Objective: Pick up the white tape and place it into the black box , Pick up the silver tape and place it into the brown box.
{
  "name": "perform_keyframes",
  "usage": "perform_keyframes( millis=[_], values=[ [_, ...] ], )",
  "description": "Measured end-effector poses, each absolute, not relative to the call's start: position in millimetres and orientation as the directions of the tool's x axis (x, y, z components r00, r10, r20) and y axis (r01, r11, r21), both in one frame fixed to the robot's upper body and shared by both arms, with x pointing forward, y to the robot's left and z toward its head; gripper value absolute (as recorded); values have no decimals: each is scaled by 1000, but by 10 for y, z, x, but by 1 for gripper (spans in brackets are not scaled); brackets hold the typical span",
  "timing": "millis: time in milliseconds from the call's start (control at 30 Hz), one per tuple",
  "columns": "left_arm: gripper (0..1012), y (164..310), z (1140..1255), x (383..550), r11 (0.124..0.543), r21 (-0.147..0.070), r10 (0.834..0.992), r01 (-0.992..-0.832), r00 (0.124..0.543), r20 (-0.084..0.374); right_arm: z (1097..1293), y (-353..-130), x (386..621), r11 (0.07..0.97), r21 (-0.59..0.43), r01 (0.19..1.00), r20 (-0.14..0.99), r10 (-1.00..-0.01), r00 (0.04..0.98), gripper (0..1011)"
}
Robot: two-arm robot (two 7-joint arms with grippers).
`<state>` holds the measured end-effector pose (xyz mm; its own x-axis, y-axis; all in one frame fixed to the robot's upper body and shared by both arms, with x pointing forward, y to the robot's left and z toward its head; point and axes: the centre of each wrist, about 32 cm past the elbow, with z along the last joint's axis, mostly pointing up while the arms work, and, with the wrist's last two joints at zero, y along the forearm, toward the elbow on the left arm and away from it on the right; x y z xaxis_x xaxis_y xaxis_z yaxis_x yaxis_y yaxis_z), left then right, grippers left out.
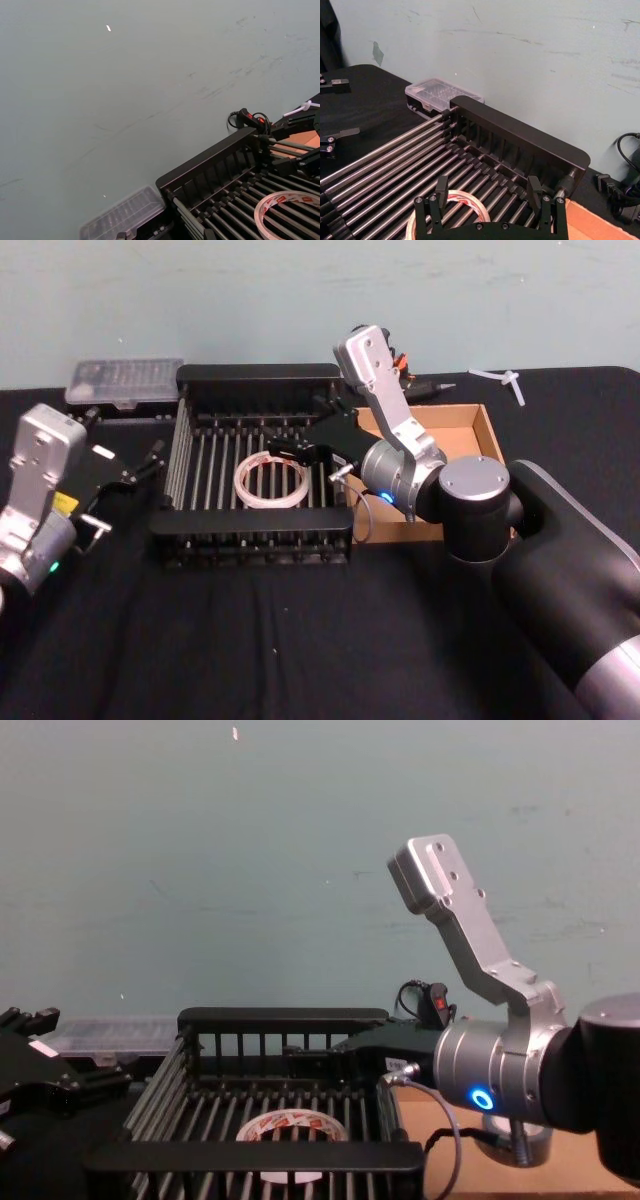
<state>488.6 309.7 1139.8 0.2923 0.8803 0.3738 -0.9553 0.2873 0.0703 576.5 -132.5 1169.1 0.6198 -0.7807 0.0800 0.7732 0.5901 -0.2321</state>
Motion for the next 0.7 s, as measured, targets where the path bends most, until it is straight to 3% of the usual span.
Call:
perform_keyframes(
  millis=[467, 700],
  values=[
    [1001, 3097, 11398, 4886, 287, 70, 880, -955, 292, 374, 11790, -1482, 5668, 594, -197, 780, 66, -786, 615, 1000],
    [1001, 3097, 11398, 4886, 287, 70, 880, -955, 292, 374, 11894, -1741, 5525, 581, -148, 800, 52, -803, 593, 1000]
  ],
)
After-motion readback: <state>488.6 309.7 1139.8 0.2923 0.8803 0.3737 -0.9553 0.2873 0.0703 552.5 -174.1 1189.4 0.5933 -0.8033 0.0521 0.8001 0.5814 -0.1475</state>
